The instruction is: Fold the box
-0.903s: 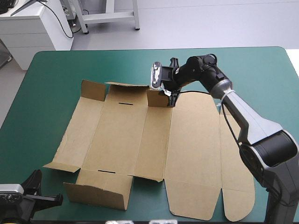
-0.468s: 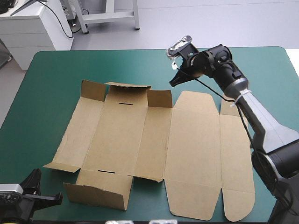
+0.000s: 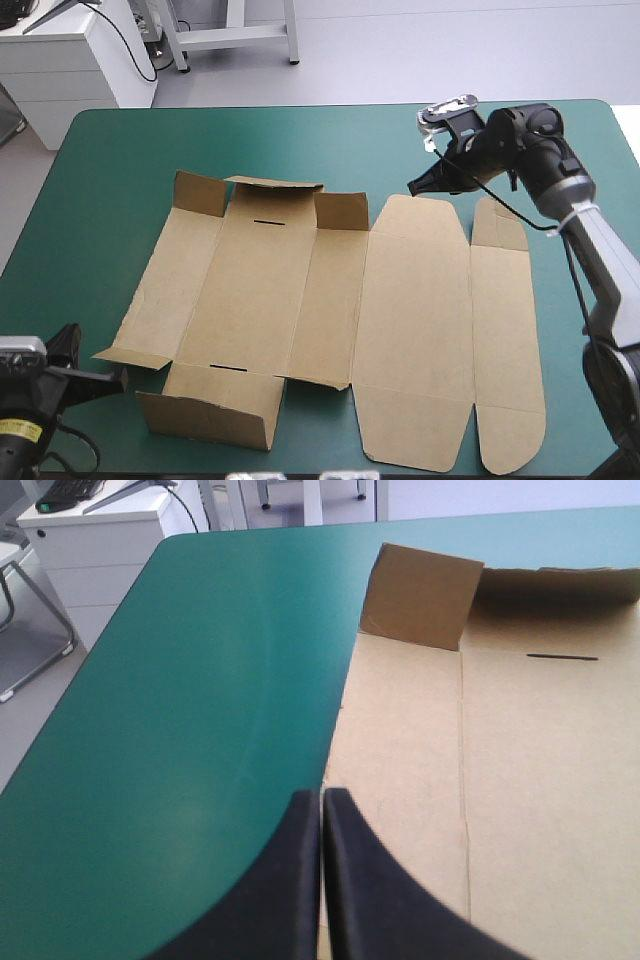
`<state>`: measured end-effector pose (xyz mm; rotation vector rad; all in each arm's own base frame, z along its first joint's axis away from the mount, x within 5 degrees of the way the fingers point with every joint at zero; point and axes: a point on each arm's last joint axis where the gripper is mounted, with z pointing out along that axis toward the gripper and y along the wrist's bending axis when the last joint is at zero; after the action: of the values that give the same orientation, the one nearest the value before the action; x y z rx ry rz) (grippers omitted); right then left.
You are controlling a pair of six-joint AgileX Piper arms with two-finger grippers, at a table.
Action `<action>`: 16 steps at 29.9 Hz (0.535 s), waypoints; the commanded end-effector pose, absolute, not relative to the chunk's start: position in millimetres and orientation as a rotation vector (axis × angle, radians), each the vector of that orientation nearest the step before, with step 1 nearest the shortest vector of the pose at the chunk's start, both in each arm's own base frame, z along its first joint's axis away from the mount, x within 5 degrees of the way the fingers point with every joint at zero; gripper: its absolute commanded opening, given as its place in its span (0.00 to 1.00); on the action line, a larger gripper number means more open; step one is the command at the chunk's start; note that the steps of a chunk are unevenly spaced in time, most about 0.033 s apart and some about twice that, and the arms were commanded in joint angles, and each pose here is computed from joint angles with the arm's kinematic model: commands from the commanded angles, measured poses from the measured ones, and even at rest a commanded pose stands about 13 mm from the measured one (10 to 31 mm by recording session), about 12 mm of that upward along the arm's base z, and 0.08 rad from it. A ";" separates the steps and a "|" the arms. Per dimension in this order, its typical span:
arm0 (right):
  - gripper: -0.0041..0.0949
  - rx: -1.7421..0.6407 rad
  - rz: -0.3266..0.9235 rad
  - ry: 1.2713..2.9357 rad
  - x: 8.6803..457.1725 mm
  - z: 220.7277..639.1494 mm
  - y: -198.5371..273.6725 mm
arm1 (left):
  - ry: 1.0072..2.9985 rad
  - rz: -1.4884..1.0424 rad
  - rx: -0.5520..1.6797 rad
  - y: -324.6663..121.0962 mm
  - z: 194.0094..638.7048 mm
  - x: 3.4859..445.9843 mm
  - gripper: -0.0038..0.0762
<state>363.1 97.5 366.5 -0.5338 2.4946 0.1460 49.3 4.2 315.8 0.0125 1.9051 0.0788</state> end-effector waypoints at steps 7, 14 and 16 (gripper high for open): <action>0.04 -0.351 0.136 2.374 296.1 381.2 57.8 | 1.950 0.158 0.051 8.0 378.2 121.4 0.04; 0.04 -0.304 0.116 2.355 246.0 374.0 43.7 | 2.194 0.232 0.157 10.7 381.3 176.1 0.04; 0.04 -0.295 0.119 2.339 232.4 373.9 41.5 | 2.234 0.241 0.176 11.1 380.0 192.2 0.04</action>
<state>252.2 47.6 355.5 -0.3338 2.4594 0.1251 173.8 10.5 367.7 0.1491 2.2667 0.2176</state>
